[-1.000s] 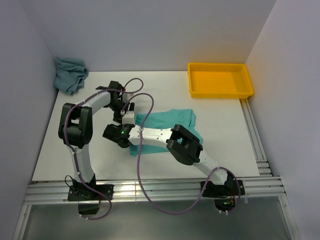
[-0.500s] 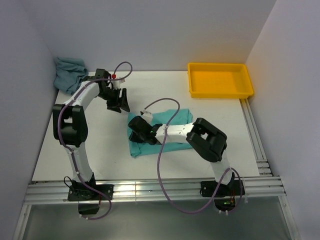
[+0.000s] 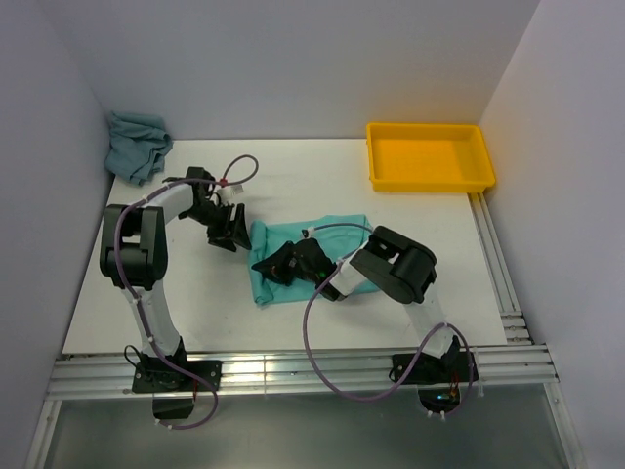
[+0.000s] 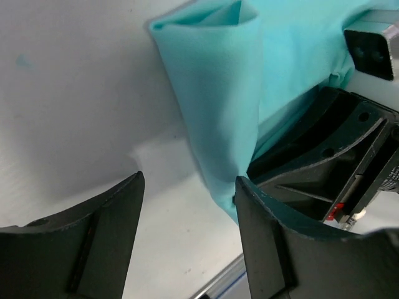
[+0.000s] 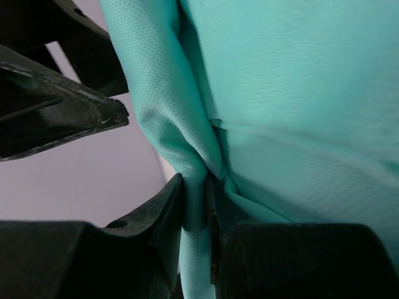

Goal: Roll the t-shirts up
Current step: Roll the tshirt

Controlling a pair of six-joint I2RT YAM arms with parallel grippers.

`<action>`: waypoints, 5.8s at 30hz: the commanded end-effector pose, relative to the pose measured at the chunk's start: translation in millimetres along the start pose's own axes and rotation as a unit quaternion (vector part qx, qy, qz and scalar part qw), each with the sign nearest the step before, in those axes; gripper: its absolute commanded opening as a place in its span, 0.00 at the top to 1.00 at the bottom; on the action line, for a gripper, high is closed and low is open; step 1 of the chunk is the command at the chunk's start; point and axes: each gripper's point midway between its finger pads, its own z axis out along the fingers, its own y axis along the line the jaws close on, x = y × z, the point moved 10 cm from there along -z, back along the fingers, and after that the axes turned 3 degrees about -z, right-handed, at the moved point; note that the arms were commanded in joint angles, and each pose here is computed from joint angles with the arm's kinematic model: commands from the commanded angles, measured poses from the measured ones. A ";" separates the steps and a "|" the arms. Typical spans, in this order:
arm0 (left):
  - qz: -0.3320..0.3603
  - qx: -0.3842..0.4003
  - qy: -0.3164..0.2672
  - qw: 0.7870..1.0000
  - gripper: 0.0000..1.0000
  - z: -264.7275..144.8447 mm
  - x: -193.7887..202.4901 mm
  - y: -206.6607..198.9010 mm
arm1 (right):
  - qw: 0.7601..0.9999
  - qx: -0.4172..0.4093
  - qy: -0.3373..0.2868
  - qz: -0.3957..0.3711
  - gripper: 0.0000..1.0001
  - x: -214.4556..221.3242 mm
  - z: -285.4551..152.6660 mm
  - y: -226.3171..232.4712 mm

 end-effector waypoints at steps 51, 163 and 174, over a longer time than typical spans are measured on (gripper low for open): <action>0.034 -0.127 -0.011 0.991 0.48 33.2 -25.7 -32.6 | 0.903 0.327 -0.057 -0.273 0.62 73.8 -9.9 44.0; 0.007 -0.114 0.003 0.993 0.60 23.1 -23.6 -33.9 | 0.823 0.405 -0.126 -0.377 0.49 66.5 46.5 59.5; 0.006 -0.115 0.006 0.993 0.58 25.3 -27.4 -33.1 | 0.817 0.424 -0.121 -0.371 0.59 68.0 41.0 43.9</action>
